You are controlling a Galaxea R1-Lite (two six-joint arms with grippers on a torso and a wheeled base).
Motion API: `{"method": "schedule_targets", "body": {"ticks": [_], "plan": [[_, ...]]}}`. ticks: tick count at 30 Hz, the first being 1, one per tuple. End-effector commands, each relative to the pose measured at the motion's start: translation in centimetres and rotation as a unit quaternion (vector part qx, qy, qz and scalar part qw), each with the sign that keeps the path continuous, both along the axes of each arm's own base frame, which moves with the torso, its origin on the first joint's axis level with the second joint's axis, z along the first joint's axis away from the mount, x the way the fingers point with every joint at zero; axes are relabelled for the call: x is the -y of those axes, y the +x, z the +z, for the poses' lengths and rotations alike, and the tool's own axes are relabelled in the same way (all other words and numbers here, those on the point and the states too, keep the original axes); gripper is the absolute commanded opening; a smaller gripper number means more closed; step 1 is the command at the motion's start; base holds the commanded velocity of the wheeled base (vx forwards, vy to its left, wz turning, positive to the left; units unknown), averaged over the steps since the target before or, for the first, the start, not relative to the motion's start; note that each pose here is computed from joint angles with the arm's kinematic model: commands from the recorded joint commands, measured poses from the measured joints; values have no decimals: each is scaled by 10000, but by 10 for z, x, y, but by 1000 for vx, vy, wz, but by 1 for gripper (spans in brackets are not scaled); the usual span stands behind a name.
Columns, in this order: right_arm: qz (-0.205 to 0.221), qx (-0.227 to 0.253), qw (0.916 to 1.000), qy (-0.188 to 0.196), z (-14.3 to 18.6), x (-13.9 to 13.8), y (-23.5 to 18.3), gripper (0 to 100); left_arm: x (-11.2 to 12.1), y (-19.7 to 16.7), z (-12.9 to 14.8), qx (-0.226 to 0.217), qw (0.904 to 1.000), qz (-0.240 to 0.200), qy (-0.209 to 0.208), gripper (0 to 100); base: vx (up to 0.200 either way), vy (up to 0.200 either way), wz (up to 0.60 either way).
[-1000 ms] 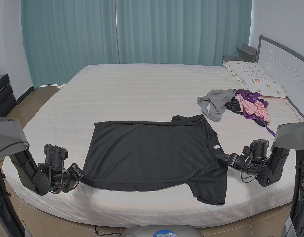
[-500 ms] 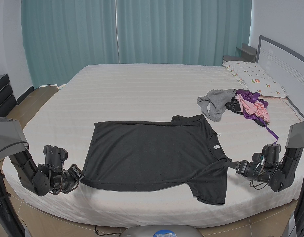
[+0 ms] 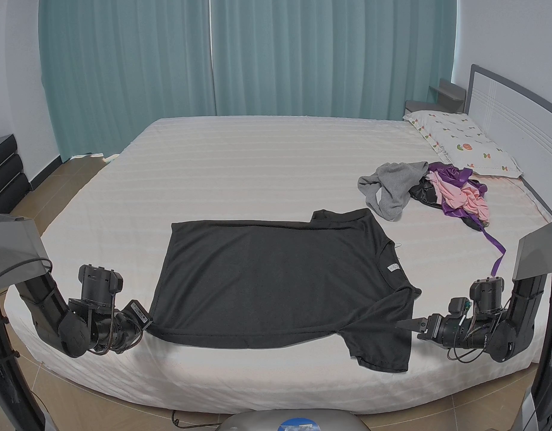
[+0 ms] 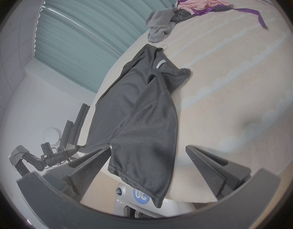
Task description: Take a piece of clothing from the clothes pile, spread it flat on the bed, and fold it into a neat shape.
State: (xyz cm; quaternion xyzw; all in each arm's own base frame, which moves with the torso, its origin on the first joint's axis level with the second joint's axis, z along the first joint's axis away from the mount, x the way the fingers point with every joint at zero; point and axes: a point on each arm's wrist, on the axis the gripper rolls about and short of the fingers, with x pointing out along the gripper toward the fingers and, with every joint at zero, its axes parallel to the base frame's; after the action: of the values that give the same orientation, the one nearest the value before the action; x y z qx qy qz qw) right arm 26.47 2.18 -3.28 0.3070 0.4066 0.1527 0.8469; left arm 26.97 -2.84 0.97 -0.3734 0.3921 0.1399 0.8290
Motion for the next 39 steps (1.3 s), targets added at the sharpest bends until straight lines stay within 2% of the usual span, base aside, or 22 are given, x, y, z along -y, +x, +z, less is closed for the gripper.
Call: {"method": "schedule_targets", "body": {"ticks": [1,16,17,28,39], "plan": [[112,-66,9999,-16,-9,-7,5,100,0,0,0,2,10000,-7,-11,0,0,0,0],[37,37,9997,-223,-19,-15,20,100,0,0,1,11,10000,-8,-1,0,0,0,0],[56,61,9997,-231,-19,-17,21,0,0,0,0,3,10000,-8,0,0,0,0,0],[-69,100,9996,-264,-10,-12,16,0,0,-1,0,3,10000,-8,0,0,0,0,0],[-279,30,9992,-280,14,7,-17,0,0,-4,1,-21,10000,-50,71,0,0,0,0]]}}
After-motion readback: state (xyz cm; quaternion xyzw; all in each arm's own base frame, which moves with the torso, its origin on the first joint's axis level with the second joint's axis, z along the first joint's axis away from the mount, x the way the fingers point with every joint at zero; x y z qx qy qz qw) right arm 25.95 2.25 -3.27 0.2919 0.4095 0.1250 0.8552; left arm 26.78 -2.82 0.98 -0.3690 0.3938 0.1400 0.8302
